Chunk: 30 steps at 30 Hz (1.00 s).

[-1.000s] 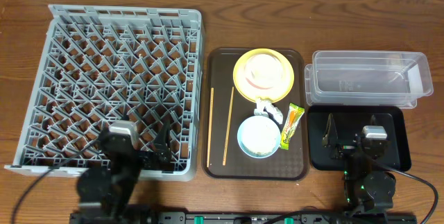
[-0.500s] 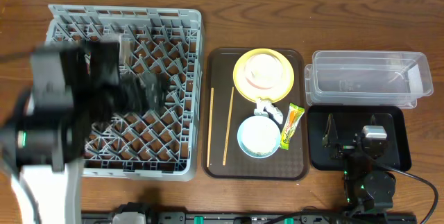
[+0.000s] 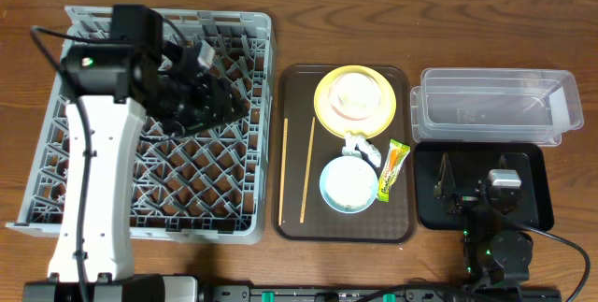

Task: Sort waste into correct bins and load items into the dishwasher
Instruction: 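Move the left gripper over the tray toward the chopsticks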

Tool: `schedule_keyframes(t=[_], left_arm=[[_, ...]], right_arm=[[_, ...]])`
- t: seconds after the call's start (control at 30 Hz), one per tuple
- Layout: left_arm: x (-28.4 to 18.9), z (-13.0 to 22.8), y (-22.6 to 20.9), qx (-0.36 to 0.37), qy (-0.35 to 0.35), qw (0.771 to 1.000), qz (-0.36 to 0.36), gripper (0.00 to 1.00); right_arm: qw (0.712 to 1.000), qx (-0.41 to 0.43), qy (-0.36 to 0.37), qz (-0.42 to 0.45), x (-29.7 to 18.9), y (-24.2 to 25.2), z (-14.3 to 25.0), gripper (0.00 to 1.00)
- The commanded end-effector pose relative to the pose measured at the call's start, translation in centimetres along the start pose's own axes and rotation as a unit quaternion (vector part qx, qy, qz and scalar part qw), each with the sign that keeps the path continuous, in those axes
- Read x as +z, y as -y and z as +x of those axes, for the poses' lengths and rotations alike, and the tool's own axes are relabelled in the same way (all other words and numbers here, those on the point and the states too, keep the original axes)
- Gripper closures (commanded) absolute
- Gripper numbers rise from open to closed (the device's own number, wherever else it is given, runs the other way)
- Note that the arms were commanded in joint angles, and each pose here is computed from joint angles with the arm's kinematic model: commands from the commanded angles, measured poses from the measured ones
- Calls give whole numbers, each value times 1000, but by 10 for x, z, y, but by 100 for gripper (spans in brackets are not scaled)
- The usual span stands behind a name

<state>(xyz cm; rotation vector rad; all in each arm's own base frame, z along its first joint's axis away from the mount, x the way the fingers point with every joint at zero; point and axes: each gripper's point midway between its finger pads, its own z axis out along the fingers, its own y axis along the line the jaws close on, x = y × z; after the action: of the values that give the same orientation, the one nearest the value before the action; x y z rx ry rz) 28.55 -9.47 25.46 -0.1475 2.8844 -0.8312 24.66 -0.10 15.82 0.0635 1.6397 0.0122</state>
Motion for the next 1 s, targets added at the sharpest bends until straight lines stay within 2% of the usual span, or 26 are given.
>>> schedule_keyframes(t=[0.0, 0.13, 0.23, 0.33, 0.37, 0.47, 0.57, 0.7, 0.97], left_arm=[[22, 21, 6, 0, -54, 999, 6, 44], [52, 43, 7, 29, -99, 994, -17, 57], [81, 62, 13, 53, -130, 990, -19, 61], [114, 82, 19, 64, -153, 986, -22, 67], [135, 94, 25, 71, -161, 984, -22, 71], [161, 111, 31, 96, -163, 982, -29, 78], [174, 119, 28, 107, -145, 980, -80, 90], [184, 123, 30, 122, -99, 977, -145, 92], [205, 143, 75, 246, -33, 959, -137, 92]], right_arm=[[1000, 7, 0, 5, 0, 2, 1, 1], [1000, 7, 0, 5, 0, 2, 1, 1], [1000, 7, 0, 5, 0, 2, 1, 1], [1000, 7, 0, 5, 0, 2, 1, 1], [1000, 7, 0, 5, 0, 2, 1, 1], [1000, 7, 0, 5, 0, 2, 1, 1], [1000, 7, 0, 5, 0, 2, 1, 1], [1000, 7, 0, 5, 0, 2, 1, 1], [1000, 7, 0, 5, 0, 2, 1, 1]])
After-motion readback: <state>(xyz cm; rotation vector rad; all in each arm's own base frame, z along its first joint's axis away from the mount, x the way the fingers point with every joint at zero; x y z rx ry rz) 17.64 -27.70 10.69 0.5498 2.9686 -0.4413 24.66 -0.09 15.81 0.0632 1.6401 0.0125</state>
